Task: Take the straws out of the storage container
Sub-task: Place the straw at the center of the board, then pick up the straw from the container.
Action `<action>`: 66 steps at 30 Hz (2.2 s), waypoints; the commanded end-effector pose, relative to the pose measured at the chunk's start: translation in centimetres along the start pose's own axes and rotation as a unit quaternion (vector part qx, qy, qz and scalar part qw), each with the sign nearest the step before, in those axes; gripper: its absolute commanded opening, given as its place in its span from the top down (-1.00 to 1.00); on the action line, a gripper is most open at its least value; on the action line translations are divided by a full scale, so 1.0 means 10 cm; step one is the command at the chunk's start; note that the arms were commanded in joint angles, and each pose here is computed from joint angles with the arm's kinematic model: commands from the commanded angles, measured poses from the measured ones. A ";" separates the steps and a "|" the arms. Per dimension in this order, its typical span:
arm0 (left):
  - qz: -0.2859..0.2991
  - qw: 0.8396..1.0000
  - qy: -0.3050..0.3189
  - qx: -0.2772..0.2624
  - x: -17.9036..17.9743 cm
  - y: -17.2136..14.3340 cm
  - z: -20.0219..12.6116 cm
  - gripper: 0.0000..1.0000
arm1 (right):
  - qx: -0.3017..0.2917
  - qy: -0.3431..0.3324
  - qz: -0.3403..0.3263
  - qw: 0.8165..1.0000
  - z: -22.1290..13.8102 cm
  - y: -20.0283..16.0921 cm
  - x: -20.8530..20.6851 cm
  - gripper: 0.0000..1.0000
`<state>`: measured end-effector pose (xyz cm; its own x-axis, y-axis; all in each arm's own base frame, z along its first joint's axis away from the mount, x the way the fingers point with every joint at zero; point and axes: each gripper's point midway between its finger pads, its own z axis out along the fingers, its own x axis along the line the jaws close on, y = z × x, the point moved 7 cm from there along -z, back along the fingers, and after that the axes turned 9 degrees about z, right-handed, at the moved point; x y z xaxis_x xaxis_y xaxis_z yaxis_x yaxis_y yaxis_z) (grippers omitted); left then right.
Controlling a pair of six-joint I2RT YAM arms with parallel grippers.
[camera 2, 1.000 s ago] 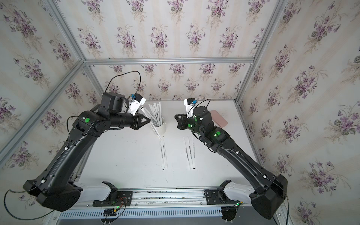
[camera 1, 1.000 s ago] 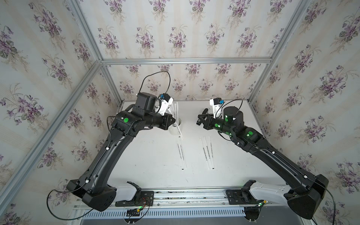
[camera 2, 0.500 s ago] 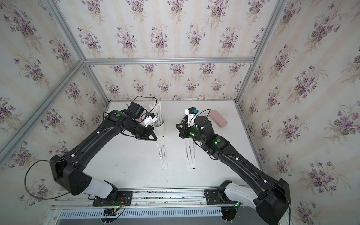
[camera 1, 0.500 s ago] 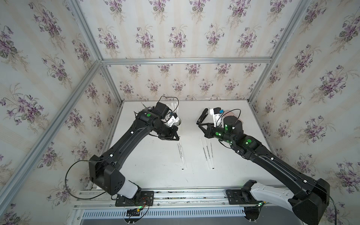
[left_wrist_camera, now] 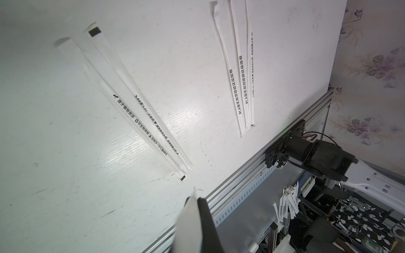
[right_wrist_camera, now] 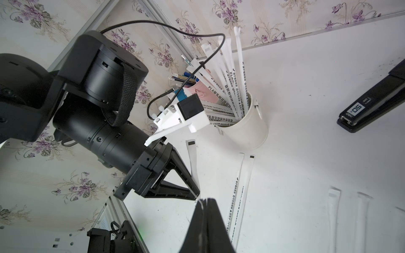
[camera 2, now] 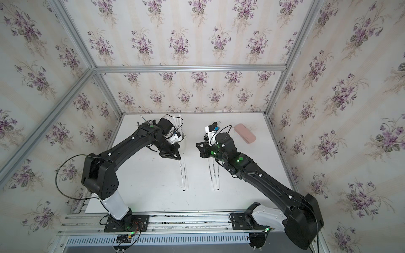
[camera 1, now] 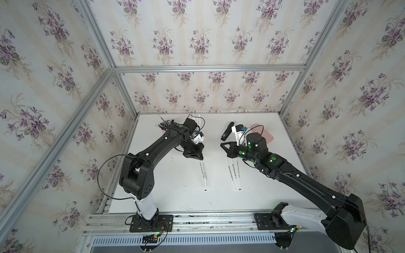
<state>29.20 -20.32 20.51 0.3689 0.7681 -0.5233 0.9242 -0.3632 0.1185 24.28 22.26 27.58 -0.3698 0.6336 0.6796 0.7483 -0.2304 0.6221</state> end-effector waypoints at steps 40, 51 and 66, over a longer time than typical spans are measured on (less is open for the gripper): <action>0.124 0.982 0.040 -0.137 -0.36 0.18 -0.77 0.61 | 0.011 -0.006 -0.003 1.000 0.23 0.00 -0.06 0.78; 0.238 0.876 0.214 -0.362 -0.51 -0.10 -1.80 0.19 | 0.019 -0.024 -0.050 0.998 0.85 0.25 -0.06 0.56; 0.201 0.844 0.292 -0.403 -0.13 -0.44 -1.82 0.06 | 0.056 -0.070 -0.116 0.989 1.92 0.61 -0.16 0.41</action>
<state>26.22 -10.61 35.25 0.4703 0.8731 0.1285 0.4262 -0.3522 0.8332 39.40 33.60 23.44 -0.4559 0.7445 0.4878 0.7087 -0.0279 0.7050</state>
